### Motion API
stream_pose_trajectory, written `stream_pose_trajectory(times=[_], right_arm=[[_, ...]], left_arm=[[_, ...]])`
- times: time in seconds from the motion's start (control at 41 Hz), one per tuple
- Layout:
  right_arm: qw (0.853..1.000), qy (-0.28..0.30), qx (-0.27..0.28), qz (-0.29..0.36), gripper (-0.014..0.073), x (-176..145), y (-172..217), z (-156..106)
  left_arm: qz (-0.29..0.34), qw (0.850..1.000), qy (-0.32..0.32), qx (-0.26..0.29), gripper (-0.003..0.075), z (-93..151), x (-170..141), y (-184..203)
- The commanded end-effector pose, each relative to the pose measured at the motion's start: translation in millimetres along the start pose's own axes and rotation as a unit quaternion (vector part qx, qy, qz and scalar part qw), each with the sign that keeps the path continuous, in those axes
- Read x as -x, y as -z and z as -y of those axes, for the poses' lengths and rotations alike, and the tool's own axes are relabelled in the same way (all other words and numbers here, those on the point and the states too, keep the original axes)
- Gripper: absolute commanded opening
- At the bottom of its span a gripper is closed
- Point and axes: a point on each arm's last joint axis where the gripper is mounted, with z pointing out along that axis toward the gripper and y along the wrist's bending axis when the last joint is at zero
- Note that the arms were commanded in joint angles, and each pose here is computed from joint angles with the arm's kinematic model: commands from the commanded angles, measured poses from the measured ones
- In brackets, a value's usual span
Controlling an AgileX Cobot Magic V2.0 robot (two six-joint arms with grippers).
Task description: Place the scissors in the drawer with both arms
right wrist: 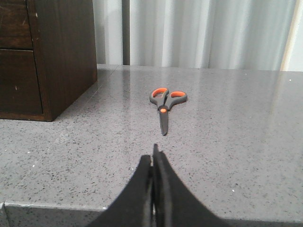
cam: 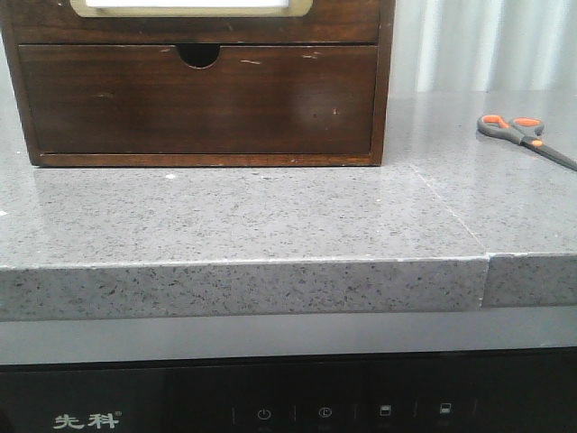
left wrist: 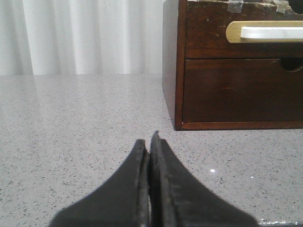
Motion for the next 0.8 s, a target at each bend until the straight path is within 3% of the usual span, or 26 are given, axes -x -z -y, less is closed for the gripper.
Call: stream_pose_trajectory(times=[0.0,0.61,0.78], right_arm=[[0.999,0.005,0.002,0.047,-0.0067,7.5,1.6,-0.4],[0.999,0.005,0.002,0.047,-0.0067,7.6,1.6,-0.4],[0.998,0.002,0.003,0.071,-0.0067,14.6,2.5,-0.6]], left_arm=[[0.037,0.999,0.007,0.003,-0.002,-0.4,0.1,0.7],[0.037,0.999,0.007,0.003,-0.002,-0.4,0.1,0.7],[0.075,0.997,0.014,0.005,-0.002,-0.9,8.7,1.7]])
